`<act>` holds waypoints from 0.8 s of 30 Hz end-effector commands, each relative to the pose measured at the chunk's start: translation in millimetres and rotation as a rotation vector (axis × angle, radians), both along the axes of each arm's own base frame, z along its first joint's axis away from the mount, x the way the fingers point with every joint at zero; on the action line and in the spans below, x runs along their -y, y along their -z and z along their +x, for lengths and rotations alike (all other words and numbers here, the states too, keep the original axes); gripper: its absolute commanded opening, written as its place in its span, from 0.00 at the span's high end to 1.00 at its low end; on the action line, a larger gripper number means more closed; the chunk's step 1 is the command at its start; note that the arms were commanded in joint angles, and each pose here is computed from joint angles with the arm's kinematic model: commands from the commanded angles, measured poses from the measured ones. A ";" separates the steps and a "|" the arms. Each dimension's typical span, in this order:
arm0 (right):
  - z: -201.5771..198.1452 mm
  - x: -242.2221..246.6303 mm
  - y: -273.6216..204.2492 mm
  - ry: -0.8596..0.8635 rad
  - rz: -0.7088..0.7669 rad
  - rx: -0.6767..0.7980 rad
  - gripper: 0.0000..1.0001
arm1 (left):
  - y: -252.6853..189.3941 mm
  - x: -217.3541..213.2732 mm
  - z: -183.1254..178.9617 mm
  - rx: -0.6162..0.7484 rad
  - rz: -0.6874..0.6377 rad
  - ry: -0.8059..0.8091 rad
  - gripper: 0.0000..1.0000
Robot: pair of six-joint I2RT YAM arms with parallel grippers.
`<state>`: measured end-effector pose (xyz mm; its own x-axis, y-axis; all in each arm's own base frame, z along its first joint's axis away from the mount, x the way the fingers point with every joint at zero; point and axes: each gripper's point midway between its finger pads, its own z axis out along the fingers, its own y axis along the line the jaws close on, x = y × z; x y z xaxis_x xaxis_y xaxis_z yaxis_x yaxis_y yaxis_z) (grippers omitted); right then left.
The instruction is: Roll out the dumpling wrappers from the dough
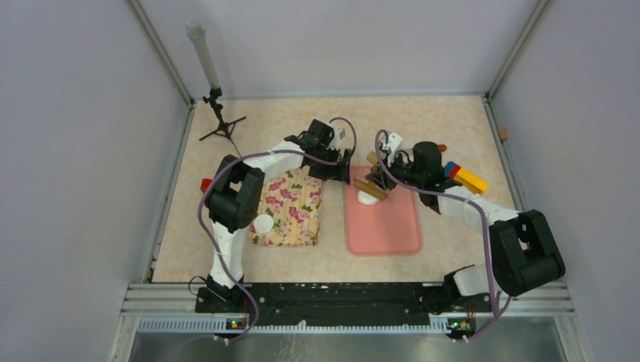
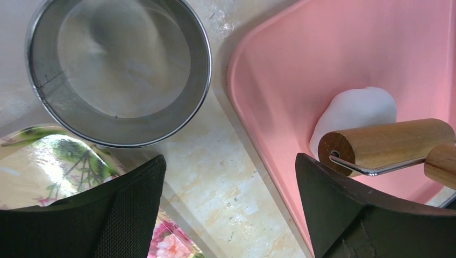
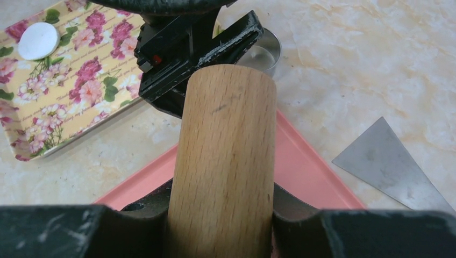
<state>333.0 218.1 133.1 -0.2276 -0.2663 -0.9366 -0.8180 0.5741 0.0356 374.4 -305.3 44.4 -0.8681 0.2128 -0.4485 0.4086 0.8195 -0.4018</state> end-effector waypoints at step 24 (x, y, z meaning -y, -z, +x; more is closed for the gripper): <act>-33.1 -15.4 -79.7 -0.186 0.054 0.144 1.00 | -37.4 22.9 7.5 0.132 -0.097 0.154 0.05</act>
